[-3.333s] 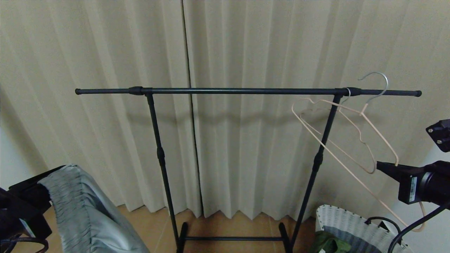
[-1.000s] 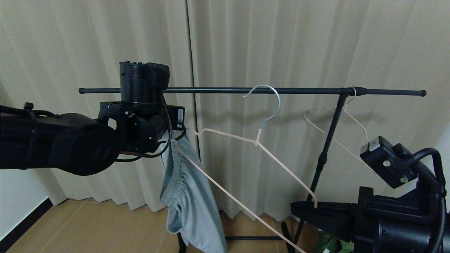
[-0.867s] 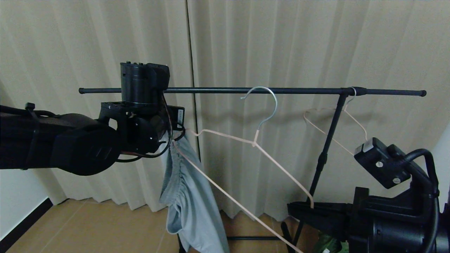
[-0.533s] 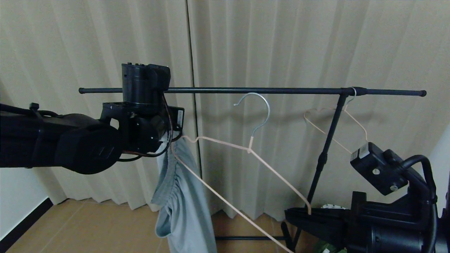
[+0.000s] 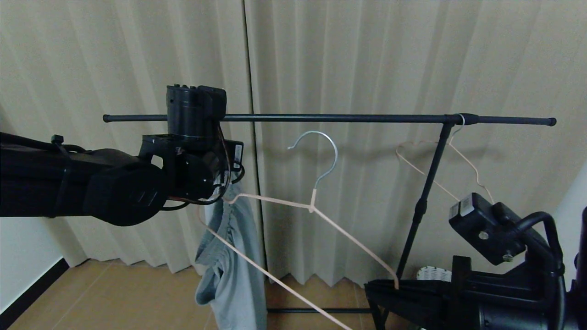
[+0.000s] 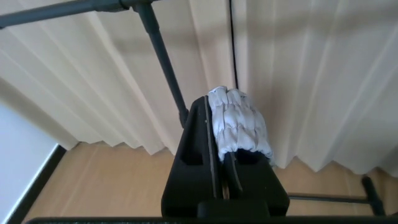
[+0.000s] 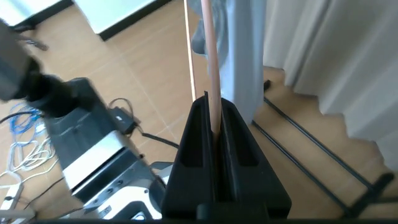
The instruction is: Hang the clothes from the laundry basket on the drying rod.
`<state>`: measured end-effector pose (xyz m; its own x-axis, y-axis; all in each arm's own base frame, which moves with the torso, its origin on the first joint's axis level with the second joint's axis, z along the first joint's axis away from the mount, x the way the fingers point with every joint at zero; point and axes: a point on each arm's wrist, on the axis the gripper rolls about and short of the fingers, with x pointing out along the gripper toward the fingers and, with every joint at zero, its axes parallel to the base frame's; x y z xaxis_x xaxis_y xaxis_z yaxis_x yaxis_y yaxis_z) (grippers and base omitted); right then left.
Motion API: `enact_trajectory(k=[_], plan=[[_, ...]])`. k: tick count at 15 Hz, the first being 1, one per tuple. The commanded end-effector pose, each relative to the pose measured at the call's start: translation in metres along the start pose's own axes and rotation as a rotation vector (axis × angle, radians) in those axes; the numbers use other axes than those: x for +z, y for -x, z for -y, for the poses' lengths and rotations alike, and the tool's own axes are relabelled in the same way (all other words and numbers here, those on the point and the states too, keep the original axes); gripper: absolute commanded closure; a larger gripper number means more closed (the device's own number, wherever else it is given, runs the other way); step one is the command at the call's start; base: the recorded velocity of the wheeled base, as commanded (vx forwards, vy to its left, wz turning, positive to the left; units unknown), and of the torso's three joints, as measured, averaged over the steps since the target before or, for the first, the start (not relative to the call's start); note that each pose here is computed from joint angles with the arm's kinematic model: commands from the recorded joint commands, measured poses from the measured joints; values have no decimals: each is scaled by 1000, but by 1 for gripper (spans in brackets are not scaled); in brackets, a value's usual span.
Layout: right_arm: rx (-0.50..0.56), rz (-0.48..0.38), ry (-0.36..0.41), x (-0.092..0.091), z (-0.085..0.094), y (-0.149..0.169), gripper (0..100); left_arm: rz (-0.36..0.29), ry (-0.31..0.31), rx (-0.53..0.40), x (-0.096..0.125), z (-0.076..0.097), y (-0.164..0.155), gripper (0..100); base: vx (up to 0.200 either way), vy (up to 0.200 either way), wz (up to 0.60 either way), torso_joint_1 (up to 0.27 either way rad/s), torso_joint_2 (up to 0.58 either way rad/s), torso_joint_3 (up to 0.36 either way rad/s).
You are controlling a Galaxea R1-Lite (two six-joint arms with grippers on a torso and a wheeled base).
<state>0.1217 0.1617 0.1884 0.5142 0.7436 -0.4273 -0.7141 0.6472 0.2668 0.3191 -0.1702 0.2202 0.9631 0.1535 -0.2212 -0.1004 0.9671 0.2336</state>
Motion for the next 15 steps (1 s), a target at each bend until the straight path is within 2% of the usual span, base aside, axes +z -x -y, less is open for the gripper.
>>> enact_trajectory(k=[1, 6, 9, 15], plan=[[-47, -37, -17, -2, 8, -14, 100, 7, -8, 2, 2, -3, 4, 100, 0, 0, 0, 0, 0, 0], [-142, -16, -58, 7, 27, -17, 100, 14, -54, 10, 5, -9, 6, 100, 0, 0, 0, 0, 0, 0], [-217, 8, -59, 14, 31, -27, 100, 1, -91, 19, 1, -7, 8, 100, 0, 0, 0, 0, 0, 0], [-183, 23, -55, 17, 25, -26, 100, 5, -99, 13, 2, -6, 10, 100, 0, 0, 0, 0, 0, 0]])
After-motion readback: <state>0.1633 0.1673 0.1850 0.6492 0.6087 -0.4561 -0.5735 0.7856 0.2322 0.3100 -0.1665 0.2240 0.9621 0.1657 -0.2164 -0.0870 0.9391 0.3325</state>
